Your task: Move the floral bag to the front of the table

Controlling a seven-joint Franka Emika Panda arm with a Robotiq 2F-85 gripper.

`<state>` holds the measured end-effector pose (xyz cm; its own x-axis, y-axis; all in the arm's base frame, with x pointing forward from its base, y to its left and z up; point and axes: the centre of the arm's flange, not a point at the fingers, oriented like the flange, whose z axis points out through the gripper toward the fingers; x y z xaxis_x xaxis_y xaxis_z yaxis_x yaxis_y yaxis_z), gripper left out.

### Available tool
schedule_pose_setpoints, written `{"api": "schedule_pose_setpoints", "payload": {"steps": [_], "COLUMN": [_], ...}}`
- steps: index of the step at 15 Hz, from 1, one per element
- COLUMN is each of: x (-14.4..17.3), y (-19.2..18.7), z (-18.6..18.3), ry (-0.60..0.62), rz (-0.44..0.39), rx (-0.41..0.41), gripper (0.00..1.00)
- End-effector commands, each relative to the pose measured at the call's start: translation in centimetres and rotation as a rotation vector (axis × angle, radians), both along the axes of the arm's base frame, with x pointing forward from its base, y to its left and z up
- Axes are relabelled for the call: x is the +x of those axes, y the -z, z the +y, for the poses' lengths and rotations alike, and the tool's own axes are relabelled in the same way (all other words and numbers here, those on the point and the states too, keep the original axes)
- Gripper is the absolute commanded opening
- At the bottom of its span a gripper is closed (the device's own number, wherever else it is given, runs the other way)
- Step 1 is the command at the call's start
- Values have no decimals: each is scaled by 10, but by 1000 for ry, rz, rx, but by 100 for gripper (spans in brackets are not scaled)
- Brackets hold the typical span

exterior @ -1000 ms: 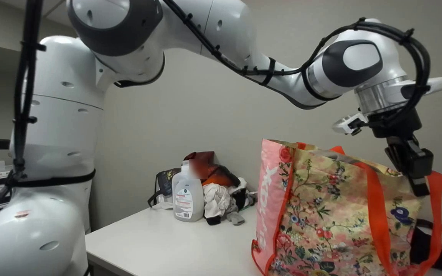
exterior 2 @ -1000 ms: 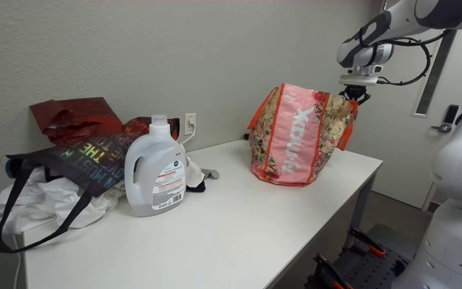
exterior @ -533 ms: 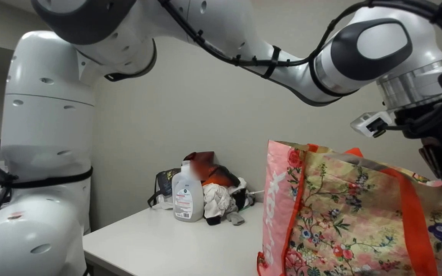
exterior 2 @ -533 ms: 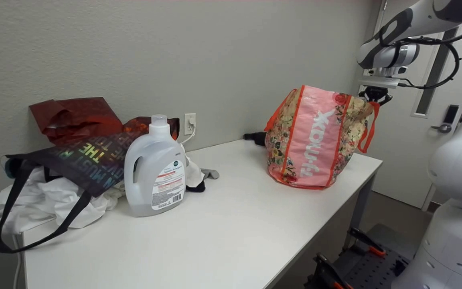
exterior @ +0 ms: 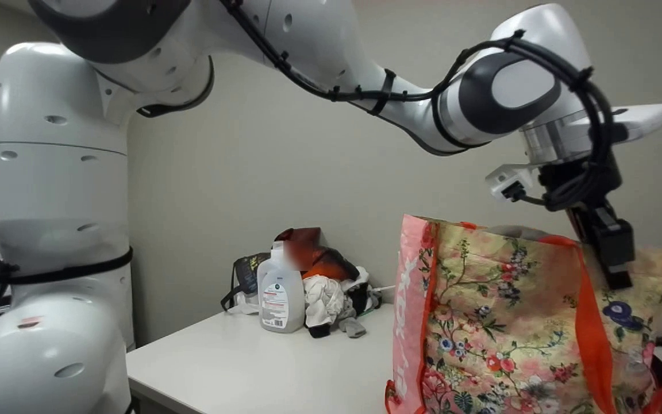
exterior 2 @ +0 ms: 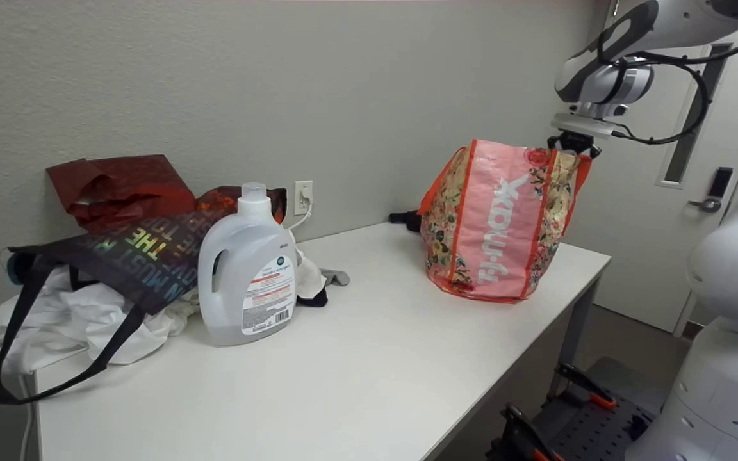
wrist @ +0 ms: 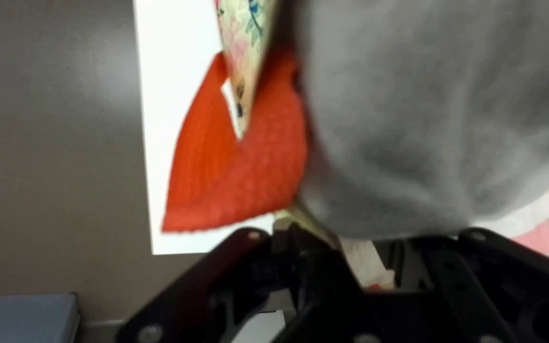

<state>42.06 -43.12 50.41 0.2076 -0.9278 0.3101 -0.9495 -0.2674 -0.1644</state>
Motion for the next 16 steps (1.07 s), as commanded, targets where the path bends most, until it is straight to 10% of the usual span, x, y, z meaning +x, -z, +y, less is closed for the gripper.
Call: {"api": "schedule_pose_setpoints", "payload": {"steps": [1, 6, 16], "x": [27, 56, 95], "y": [-29, -94, -204], "z": [56, 120, 236], "ry": [-77, -206, -426], "rz": [-75, -123, -160], "rx": [2, -55, -127], "gripper": [63, 99, 100]}}
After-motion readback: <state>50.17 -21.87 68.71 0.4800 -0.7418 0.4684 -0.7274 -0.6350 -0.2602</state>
